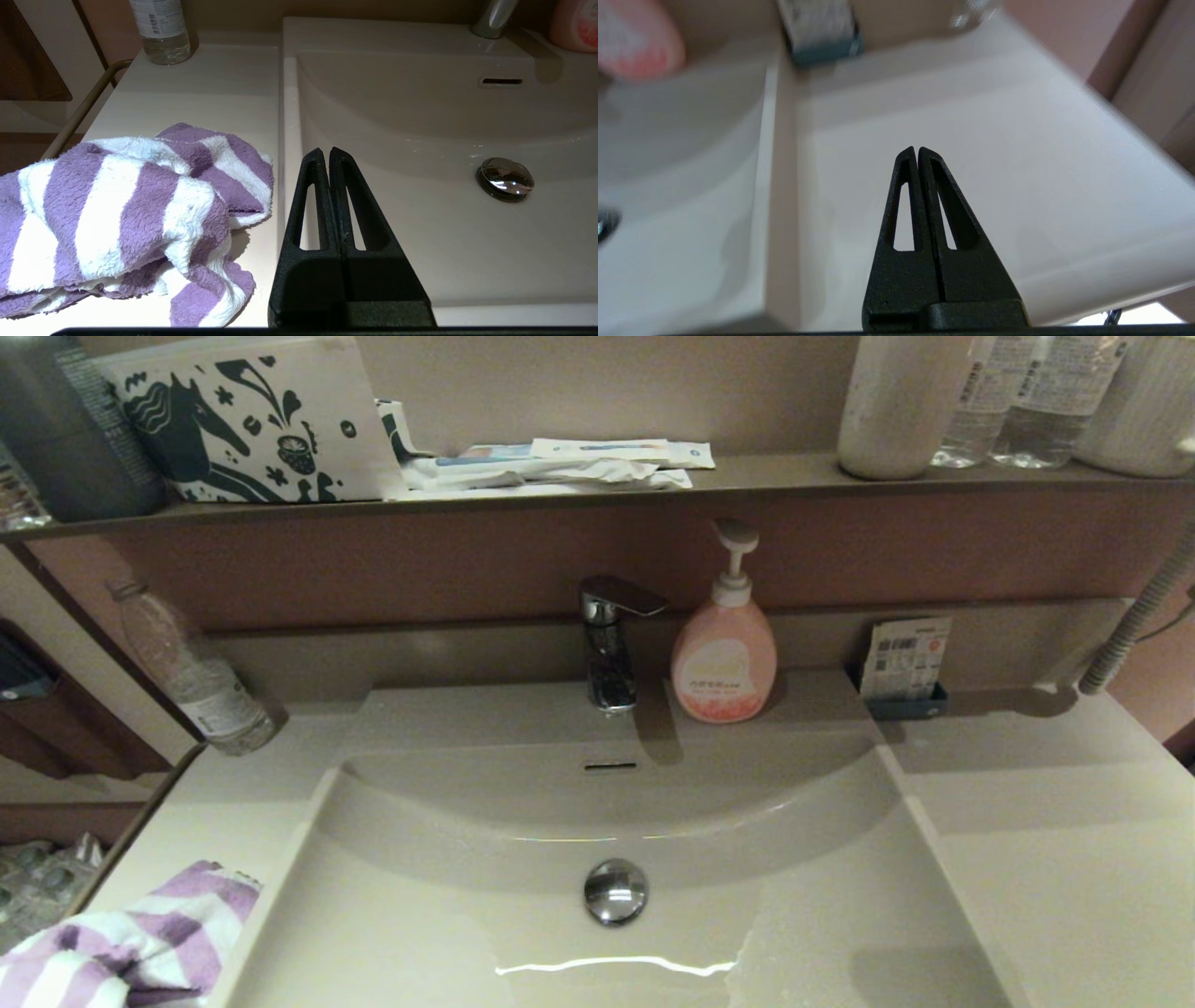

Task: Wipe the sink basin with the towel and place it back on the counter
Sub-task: Pick up the cloth

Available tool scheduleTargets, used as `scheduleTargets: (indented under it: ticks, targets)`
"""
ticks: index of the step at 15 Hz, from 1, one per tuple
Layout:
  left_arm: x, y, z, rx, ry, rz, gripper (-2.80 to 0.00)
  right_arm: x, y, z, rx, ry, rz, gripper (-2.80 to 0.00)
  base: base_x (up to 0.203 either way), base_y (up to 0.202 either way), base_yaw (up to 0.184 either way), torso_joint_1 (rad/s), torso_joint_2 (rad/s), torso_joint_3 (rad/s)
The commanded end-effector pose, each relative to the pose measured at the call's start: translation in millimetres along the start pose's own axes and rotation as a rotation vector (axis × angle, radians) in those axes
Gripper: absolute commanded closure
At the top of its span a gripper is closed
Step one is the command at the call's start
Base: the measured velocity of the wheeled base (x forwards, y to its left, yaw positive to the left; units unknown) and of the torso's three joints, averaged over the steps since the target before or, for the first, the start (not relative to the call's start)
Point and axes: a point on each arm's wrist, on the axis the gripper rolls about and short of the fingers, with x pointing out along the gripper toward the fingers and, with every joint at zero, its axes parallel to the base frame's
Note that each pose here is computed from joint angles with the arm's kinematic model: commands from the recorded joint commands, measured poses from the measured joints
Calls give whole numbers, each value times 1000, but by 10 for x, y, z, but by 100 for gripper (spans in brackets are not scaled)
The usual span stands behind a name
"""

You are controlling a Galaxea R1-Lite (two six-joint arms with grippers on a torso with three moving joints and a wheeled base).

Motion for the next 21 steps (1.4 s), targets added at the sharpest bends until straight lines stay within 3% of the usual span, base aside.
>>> scheduleTargets:
  ticks: [1,7,10,21]
  targets:
    - [0,0,1,0,-1,1,0,23,-3,-78,-8,31,12,0,0,0,0,0,0,0]
    - [0,0,1,0,-1,1,0,68,3,-217,-142,55,85,0,0,0,0,0,0,0]
    - [0,0,1,0,-1,1,0,84,5,-293,-139,80,121,0,0,0,0,0,0,0]
    - [0,0,1,0,-1,1,0,84,4,-294,-101,83,116,0,0,0,0,0,0,0]
